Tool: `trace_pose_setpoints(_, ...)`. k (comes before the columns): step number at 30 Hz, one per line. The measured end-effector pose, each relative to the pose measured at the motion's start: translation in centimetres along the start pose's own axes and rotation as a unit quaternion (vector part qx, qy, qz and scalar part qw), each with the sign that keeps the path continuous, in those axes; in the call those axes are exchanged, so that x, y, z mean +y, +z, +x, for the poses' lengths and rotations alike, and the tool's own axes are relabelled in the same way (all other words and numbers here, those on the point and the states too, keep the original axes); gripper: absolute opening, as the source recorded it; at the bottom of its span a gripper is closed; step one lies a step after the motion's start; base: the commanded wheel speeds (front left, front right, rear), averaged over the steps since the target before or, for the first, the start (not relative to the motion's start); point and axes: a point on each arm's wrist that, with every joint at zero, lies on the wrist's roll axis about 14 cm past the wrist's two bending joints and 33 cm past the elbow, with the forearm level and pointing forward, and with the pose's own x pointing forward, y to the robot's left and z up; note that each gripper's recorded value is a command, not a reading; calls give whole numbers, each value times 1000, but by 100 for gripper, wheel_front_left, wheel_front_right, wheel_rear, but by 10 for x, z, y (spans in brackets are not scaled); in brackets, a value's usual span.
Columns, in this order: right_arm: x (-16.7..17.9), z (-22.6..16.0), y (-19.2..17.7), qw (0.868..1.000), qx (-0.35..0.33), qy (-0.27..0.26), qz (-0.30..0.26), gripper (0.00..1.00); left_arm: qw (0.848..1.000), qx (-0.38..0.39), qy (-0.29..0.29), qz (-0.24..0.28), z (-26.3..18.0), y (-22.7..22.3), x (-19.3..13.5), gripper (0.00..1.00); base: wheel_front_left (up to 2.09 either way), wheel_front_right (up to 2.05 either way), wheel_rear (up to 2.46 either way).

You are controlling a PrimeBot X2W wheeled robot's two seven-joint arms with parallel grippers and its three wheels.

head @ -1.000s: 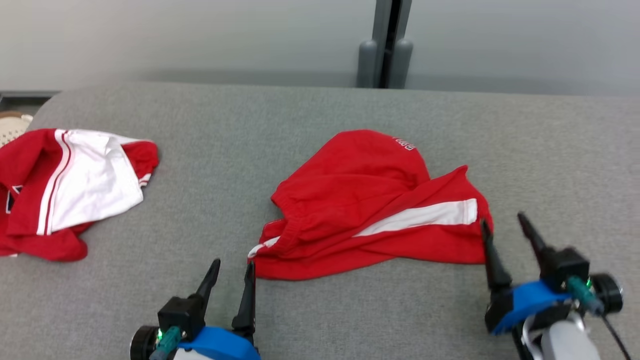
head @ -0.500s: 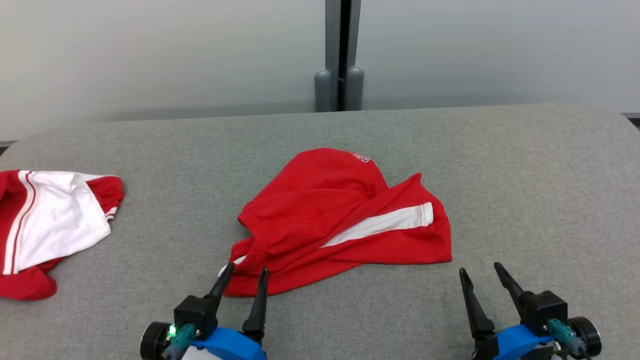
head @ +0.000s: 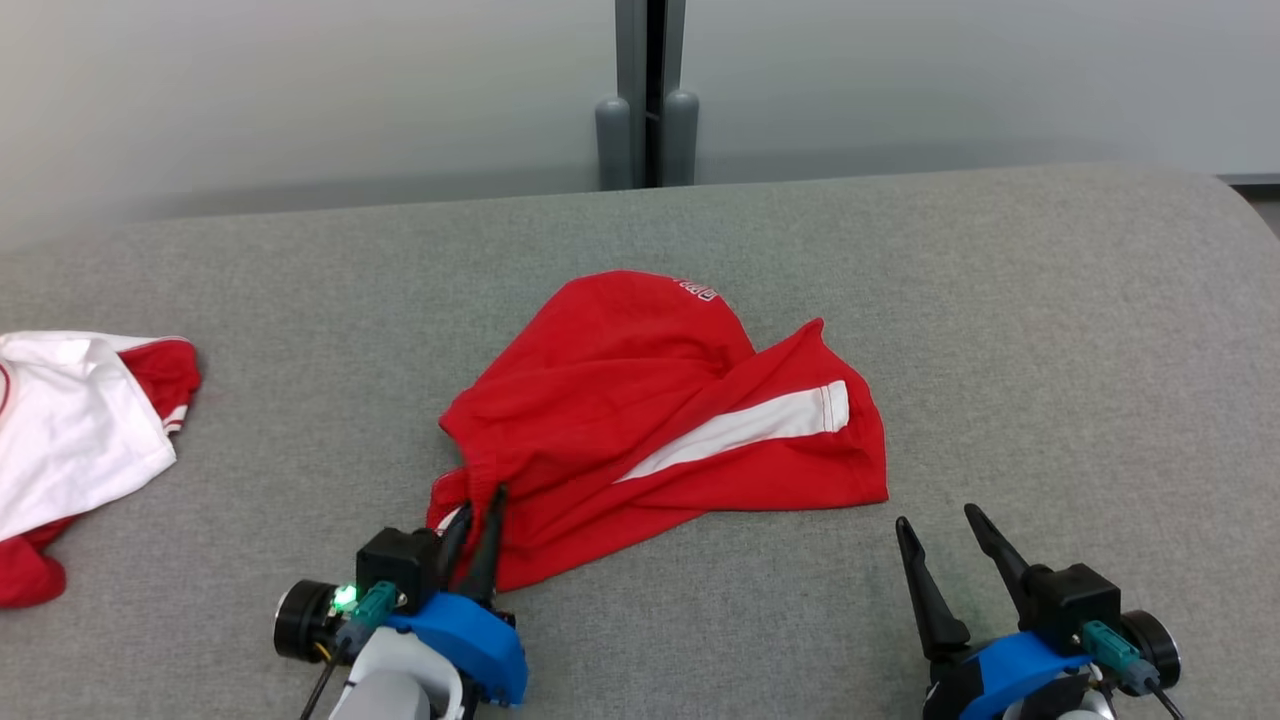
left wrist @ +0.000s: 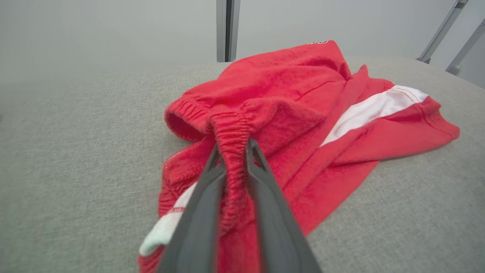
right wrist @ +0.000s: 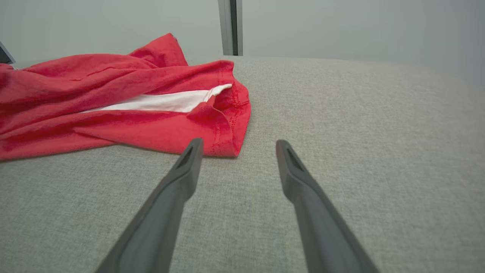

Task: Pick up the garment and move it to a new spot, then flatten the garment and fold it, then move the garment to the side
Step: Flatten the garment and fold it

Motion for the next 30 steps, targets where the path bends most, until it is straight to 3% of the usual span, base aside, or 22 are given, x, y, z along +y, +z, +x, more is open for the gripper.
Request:
trace_pose_setpoints(8, -5, 11, 1, 1000, -1, -6, 6, 100, 999, -36, 37, -14, 30, 29, 30, 0, 0, 0, 0)
trace_pose_setpoints(15, -8, 13, 2, 1000, -3, -10, 12, 100, 996, -8, 93, 2, 45, 20, 64, 0, 0, 0, 0)
trace_pose_setpoints(16, -8, 12, 2, 1000, -2, -12, 12, 100, 994, -6, 105, 0, 46, 19, 69, 4, 0, 0, 0)
trace_pose_setpoints(17, -9, 12, 2, 1000, -3, -13, 13, 100, 993, -2, 114, -2, 46, 17, 73, 26, 0, 0, 0)
trace_pose_setpoints(19, -9, 11, 3, 1000, -4, -13, 16, 100, 991, 9, 132, -7, 44, 11, 79, 42, 0, 0, 0)
trace_pose_setpoints(20, -9, 10, 3, 1000, -5, -14, 16, 100, 990, 12, 142, -14, 42, 9, 83, 81, 0, 0, 0)
trace_pose_setpoints(21, -10, 10, 5, 1000, -7, -15, 18, 100, 988, 10, 151, -18, 40, 10, 87, 100, 0, 0, 0)
trace_pose_setpoints(30, -11, 3, 25, 999, -40, -18, 22, 100, 980, -46, 193, -32, 9, 36, 99, 100, 0, 0, 0)
